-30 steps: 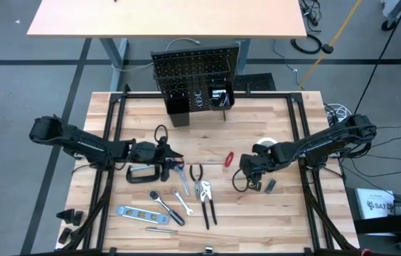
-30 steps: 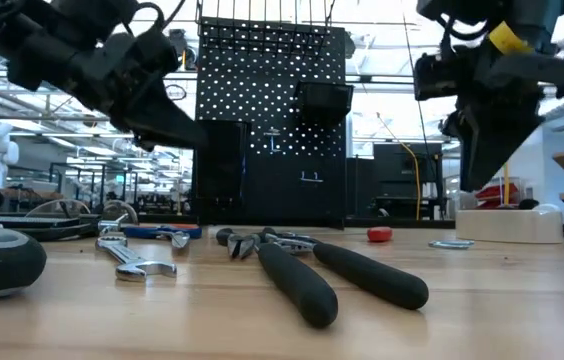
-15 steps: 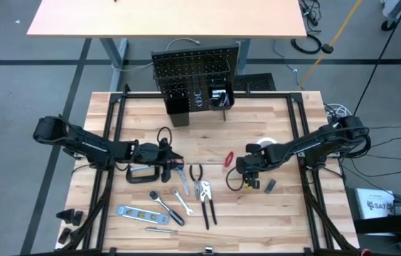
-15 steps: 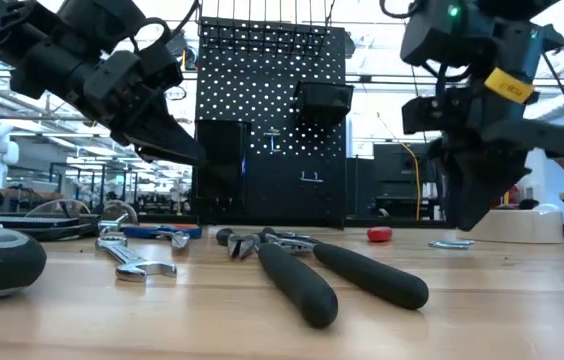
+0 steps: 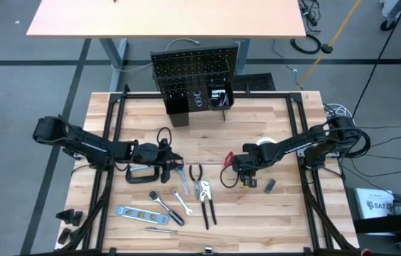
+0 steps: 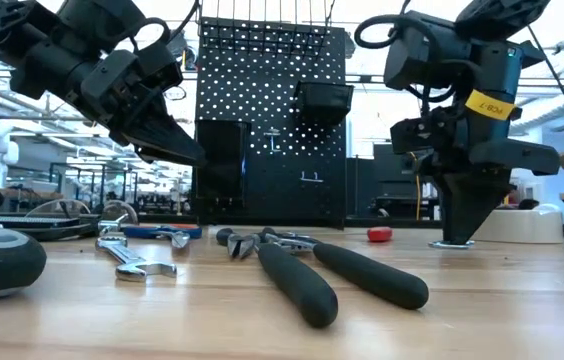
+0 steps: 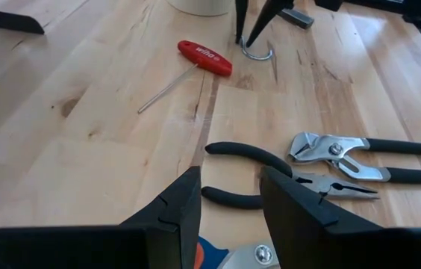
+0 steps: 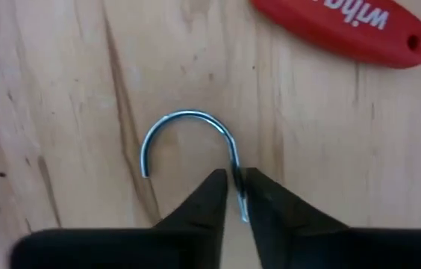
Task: Hang tools onto peg board
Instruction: Put the hanger hook on the right black bin on the peg board
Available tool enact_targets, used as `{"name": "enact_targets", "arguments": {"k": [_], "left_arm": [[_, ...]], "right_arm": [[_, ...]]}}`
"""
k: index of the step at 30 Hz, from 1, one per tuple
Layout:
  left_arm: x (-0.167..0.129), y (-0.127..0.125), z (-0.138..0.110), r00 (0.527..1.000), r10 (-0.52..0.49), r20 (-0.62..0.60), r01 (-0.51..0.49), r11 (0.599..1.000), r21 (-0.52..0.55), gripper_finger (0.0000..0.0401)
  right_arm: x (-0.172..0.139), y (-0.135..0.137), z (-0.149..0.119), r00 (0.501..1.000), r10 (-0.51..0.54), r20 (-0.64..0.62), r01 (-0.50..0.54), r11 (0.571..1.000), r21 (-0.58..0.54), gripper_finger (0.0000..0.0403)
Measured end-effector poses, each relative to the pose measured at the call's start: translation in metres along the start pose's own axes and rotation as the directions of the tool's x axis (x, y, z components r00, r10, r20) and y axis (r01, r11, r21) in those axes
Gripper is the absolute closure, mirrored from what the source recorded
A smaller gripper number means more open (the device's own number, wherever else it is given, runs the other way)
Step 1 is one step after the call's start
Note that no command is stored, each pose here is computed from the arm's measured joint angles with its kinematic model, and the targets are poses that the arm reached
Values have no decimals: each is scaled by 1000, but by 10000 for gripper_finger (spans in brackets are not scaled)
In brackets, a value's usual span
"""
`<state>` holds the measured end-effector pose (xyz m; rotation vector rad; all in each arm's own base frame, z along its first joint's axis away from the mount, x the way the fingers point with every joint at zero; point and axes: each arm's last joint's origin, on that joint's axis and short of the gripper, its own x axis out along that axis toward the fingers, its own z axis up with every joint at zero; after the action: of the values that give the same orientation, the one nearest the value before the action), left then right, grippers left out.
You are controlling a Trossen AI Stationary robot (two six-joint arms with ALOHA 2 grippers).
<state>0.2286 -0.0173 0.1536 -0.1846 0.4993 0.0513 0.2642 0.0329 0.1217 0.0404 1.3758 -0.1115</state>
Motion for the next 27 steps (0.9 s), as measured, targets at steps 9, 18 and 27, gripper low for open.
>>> {"name": "enact_targets", "arguments": {"k": [9, 18, 27], "left_arm": [[0, -1, 0, 1000, -17, -3, 17, 1000, -1, 270], [0, -1, 1, 1000, -25, 4, 25, 1000, -1, 270], [0, -1, 1, 1000, -24, 3, 24, 1000, -1, 270]], "right_arm": [[-5, 0, 3, 1000, 11, 25, -14, 993, 115, 399], [-67, -1, 21, 959, 27, 282, -77, 983, 167, 402], [-137, -9, 32, 842, -77, 534, -46, 976, 213, 402]]}}
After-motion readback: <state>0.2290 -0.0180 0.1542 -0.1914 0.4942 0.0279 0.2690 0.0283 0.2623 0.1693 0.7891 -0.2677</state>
